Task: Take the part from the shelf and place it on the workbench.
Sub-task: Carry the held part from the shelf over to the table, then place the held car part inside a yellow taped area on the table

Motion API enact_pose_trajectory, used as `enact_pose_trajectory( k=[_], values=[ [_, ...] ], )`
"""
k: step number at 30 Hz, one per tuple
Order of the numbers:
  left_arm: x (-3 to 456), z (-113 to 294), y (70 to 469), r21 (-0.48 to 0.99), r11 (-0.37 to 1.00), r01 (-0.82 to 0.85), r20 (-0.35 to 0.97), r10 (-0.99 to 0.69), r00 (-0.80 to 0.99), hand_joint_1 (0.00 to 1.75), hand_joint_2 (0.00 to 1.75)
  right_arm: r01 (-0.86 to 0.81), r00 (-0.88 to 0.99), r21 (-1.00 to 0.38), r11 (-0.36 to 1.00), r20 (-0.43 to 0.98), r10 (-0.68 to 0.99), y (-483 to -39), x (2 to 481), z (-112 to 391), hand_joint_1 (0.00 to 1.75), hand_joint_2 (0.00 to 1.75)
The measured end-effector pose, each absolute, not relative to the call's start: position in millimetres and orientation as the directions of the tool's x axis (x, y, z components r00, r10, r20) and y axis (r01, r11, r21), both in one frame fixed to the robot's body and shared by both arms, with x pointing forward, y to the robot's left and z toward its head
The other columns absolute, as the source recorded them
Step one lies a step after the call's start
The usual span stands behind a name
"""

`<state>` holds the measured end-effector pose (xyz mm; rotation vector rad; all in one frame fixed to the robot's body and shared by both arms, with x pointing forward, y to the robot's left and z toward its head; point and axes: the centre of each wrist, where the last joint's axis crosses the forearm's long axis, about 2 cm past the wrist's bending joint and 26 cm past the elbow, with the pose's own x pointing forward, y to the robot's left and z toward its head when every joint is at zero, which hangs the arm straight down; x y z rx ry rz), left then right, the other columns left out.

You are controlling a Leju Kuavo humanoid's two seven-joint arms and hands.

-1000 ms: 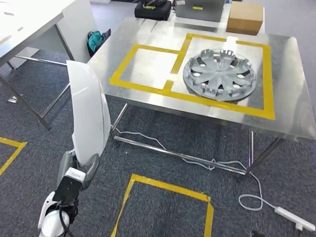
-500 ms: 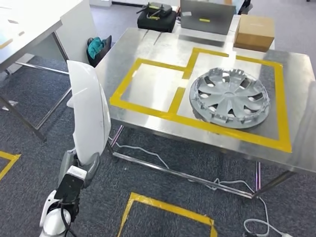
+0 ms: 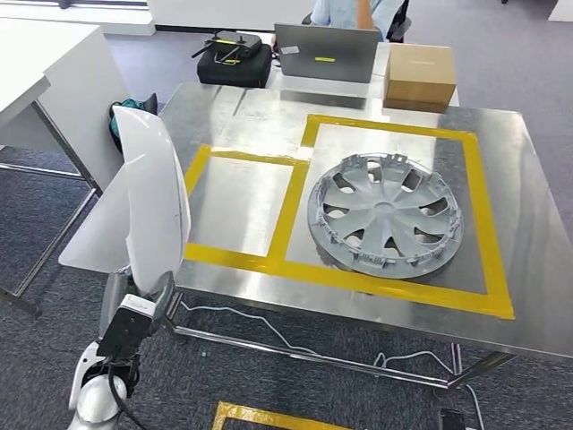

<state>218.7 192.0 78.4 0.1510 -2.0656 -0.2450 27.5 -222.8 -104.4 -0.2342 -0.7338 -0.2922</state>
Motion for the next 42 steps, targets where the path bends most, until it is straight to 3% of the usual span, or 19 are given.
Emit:
enact_pose_trajectory(
  k=[17, 22, 34, 42],
  values=[
    [233.8, 81.5, 185.5, 0.342, 0.937, 0.077, 0.827, -0.261, -0.497, 1.75, 1.75, 0.312, 0.7, -0.096, 0.945, 0.696, -0.16, -220.8, 32.5, -104.1, 0.0, 0.0],
    [248.5, 81.6, 188.3, 0.435, 0.897, 0.08, 0.801, -0.344, -0.49, 1.75, 1.75, 0.289, 0.698, -0.096, 0.952, 0.702, -0.141, -220.0, 35.9, -103.9, 0.0, 0.0],
    [300.5, 72.5, 200.8, 0.728, 0.677, 0.102, 0.651, -0.639, -0.41, 1.75, 1.75, 0.206, 0.706, -0.076, 0.976, 0.701, -0.095, -213.0, 50.6, -102.2, 0.0, 0.0],
    [336.6, 71.0, 195.2, 0.903, 0.389, 0.185, 0.429, -0.845, -0.318, 1.75, 1.75, 0.135, 0.713, -0.052, 0.989, 0.698, -0.06, -211.8, 62.6, -101.0, 0.0, 0.0]
  ],
)
